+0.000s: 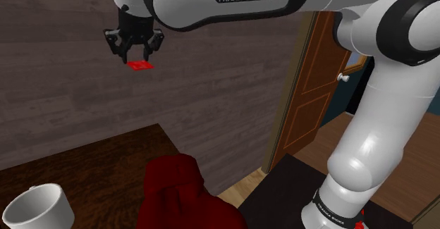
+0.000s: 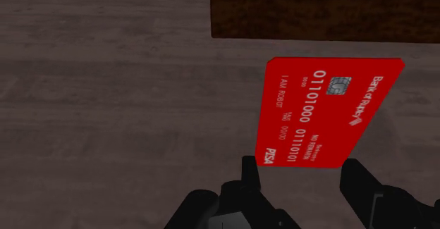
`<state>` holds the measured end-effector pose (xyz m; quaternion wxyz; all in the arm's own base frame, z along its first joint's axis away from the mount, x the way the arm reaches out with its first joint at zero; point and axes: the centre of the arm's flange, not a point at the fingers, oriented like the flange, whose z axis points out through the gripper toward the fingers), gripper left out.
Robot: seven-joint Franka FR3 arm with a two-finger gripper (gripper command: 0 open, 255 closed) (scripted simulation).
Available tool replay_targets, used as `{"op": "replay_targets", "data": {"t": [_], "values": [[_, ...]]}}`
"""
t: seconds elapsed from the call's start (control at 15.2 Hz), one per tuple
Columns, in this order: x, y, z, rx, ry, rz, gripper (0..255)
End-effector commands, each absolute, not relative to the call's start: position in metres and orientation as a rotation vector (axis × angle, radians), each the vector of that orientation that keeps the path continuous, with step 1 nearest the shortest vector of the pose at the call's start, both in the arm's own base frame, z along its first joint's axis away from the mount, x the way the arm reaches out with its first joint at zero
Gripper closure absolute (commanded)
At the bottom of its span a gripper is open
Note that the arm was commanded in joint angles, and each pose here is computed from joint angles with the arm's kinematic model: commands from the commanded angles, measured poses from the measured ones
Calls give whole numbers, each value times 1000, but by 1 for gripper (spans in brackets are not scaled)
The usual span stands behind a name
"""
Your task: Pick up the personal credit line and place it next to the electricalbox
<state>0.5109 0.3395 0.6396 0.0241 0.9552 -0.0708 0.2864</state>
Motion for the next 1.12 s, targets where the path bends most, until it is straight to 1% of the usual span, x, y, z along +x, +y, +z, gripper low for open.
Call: {"op": "replay_targets", "data": {"t": [0.0, 1.06], "values": [[503, 350, 643, 2956, -219, 886, 255], [377, 520, 644, 2956, -219, 886, 255]]}}
